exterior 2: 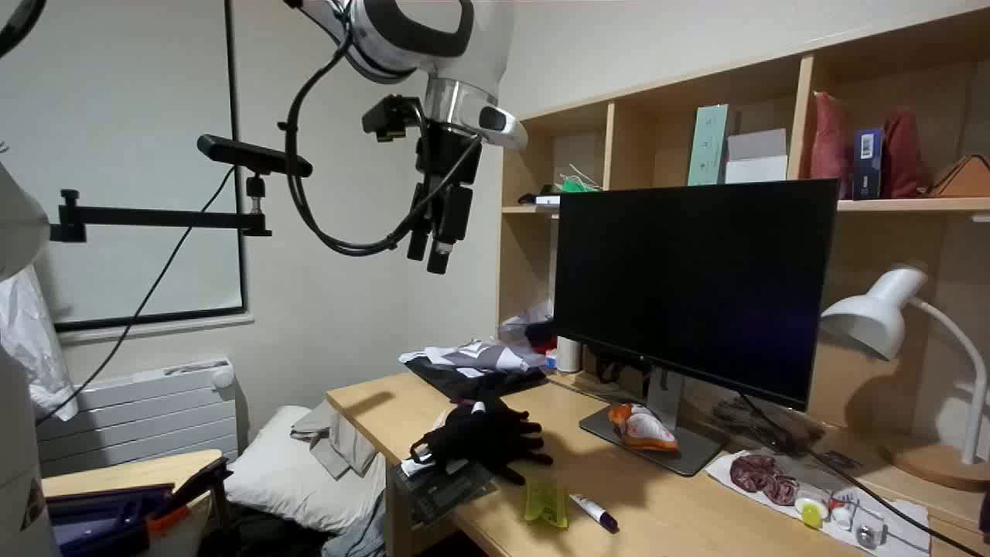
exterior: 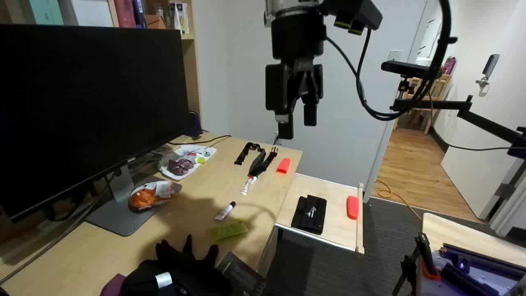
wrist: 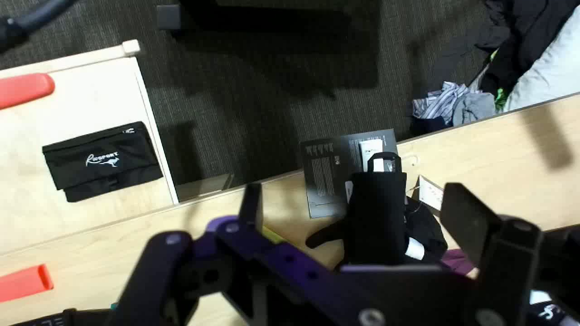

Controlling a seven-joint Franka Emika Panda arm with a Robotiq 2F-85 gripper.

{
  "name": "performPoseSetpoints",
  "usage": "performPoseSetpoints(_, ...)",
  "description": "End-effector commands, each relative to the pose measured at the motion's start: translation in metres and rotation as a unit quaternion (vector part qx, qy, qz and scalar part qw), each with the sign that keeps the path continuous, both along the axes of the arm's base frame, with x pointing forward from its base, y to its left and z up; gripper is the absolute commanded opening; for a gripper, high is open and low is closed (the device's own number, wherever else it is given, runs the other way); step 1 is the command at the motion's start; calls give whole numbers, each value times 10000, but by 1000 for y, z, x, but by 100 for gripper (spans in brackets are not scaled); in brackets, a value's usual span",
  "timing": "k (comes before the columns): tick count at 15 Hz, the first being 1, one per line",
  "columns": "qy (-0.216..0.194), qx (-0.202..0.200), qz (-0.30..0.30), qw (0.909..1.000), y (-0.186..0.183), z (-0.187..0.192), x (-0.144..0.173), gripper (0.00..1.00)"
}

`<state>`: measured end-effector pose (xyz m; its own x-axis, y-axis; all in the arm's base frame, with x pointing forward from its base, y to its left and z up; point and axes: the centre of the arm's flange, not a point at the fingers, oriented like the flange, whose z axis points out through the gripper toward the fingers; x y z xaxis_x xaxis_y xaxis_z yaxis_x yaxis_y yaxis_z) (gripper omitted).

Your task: Put the marker on the top compartment of the dresser

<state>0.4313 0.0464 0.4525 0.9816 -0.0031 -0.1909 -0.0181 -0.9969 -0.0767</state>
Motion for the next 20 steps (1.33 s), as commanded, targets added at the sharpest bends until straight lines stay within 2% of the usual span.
performPoseSetpoints(1,0,0,0,10000,0,0,0,100)
performPoseSetpoints(7,-551,-328,228,9977,-7,-45,14,100)
performPoseSetpoints(11,-932,-703,398,9924,-20,-89,29,100)
performPoseSetpoints(15,-920,-751,416,9920,-42,-135,56,100)
performPoseSetpoints(20,-560,-722,279,9954,-70,-195,82,100)
